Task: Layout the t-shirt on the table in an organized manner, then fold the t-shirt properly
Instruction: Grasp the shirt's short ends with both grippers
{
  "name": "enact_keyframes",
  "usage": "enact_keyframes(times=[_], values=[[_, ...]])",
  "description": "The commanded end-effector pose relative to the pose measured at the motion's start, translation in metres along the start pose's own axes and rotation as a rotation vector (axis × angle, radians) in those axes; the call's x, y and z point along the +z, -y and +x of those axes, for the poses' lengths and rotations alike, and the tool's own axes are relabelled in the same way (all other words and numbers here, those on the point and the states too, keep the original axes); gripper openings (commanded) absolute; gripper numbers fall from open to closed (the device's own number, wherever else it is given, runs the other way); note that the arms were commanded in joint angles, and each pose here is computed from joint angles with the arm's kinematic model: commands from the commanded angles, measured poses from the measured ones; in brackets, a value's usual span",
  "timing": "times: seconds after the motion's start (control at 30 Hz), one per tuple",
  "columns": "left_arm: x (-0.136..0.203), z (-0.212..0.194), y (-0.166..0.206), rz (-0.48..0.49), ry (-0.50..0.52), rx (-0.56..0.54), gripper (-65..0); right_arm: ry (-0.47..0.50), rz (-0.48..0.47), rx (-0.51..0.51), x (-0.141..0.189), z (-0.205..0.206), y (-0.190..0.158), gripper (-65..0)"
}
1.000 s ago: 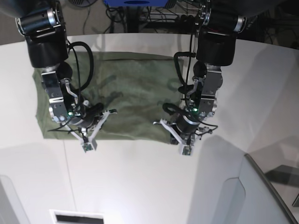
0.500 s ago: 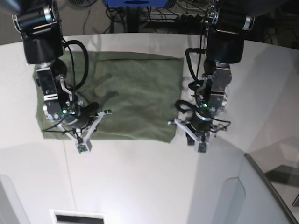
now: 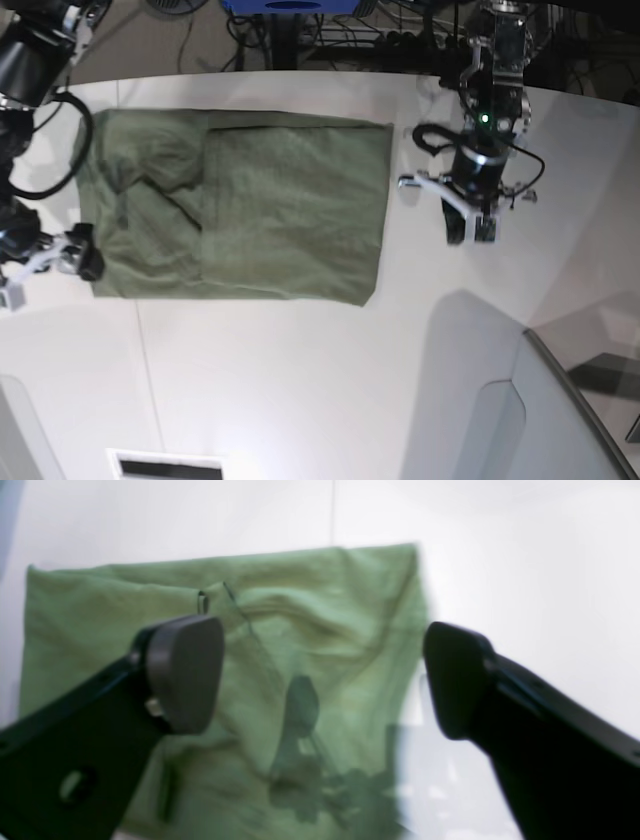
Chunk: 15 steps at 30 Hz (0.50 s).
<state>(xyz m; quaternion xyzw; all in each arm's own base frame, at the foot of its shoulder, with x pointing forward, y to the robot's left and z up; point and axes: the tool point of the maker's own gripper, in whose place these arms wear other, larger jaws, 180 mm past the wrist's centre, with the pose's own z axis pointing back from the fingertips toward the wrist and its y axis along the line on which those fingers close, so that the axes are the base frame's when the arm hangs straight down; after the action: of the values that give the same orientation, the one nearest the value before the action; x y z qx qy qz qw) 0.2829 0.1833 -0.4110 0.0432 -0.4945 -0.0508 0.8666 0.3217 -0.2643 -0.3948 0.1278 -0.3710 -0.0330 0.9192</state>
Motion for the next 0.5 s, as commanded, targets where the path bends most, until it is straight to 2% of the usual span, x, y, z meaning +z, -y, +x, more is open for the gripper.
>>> enact_keyframes(times=[0.0, 0.13, 0.3, 0.47], values=[[0.003, 0.001, -0.006, 0.008, 0.018, -0.012, -65.0, 0.024, 0.020, 0.011, 0.003, 0.007, 0.004, -1.4], [0.008, -0.030, -0.008, 0.004, -0.057, -0.021, -65.0, -0.066, 0.020, -0.059, -0.005, -0.026, 0.025, -4.8], [0.009, -0.054, 0.010, -0.096, -0.117, -0.022, -65.0, -0.108, 0.053, -0.156, -0.022, -0.049, 0.027, -7.1], [0.007, -0.048, 0.017, -0.148, -0.101, 0.087, -65.0, -0.134, 0.065, -0.174, -0.025, -0.058, 0.023, -7.1]])
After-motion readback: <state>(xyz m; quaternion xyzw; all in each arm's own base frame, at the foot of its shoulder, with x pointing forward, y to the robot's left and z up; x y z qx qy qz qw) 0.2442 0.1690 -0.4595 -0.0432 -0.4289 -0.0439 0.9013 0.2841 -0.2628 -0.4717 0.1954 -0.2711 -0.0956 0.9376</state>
